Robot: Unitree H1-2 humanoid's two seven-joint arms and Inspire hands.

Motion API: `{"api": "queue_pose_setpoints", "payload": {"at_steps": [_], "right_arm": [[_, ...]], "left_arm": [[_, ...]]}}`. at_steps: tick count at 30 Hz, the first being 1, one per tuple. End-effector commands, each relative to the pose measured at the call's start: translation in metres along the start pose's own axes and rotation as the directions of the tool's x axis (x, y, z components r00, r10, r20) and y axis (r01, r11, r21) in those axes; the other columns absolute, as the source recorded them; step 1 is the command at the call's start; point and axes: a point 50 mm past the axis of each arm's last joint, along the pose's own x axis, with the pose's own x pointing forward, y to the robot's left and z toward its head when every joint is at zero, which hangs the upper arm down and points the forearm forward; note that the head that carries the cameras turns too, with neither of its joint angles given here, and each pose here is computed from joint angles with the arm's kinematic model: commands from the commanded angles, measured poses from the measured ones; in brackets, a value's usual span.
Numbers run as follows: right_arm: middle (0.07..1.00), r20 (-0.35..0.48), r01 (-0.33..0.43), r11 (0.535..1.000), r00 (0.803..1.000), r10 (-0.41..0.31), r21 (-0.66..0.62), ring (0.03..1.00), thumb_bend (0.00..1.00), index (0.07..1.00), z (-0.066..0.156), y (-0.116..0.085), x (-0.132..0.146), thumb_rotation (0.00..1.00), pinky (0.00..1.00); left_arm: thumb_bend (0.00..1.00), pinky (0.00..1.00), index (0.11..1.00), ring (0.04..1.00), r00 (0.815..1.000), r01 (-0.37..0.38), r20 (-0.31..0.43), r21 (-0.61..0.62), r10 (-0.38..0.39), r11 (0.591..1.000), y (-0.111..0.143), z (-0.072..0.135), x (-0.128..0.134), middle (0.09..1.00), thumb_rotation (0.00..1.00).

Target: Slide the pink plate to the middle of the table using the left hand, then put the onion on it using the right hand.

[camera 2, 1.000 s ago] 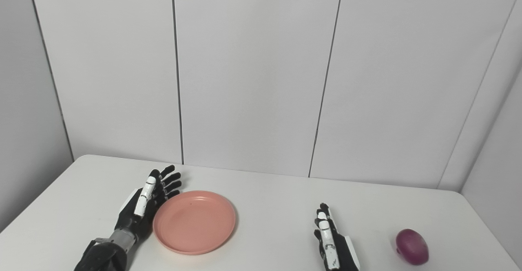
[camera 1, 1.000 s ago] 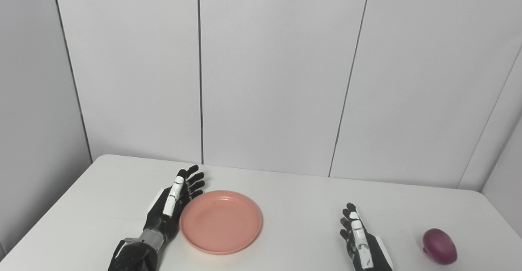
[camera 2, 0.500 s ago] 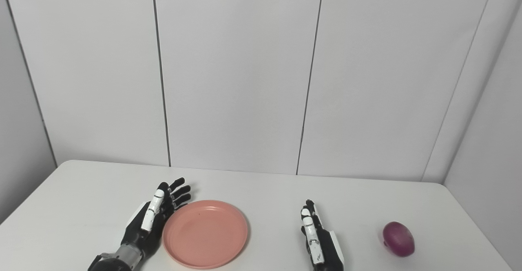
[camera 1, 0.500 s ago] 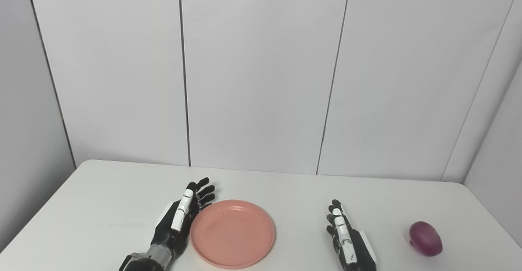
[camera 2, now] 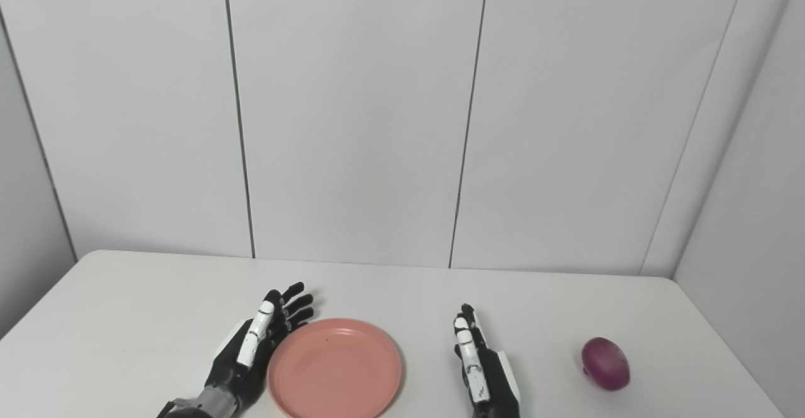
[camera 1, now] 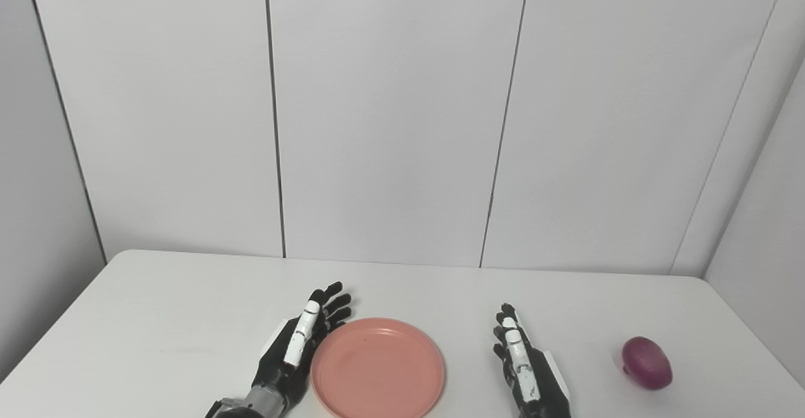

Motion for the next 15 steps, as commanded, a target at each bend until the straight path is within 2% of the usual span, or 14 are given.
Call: {"api": "queue_pose_setpoints", "payload": {"at_steps": [1,8,15], "right_arm": [[1.0,0.131,-0.019,1.0,0.991,0.018,0.005,1.0,0.58,1.0,0.027,0.009,0.014,0.96,1.0],[1.0,0.146,-0.015,1.0,0.989,0.018,-0.019,1.0,0.56,1.0,0.027,0.015,0.015,1.0,1.0],[1.0,0.149,-0.011,1.0,0.989,0.013,-0.015,1.0,0.57,1.0,0.027,0.02,0.017,0.99,1.0]], "left_arm": [[0.61,0.94,0.91,0.915,0.999,0.019,0.029,-0.005,-0.019,1.0,-0.01,0.008,0.006,0.916,1.0],[0.62,0.96,0.917,0.922,0.999,0.031,0.034,-0.009,-0.031,0.999,-0.016,0.007,0.008,0.926,1.0],[0.64,0.96,0.917,0.927,0.999,0.026,0.033,-0.02,-0.025,0.999,-0.021,0.008,0.008,0.926,1.0]]}}
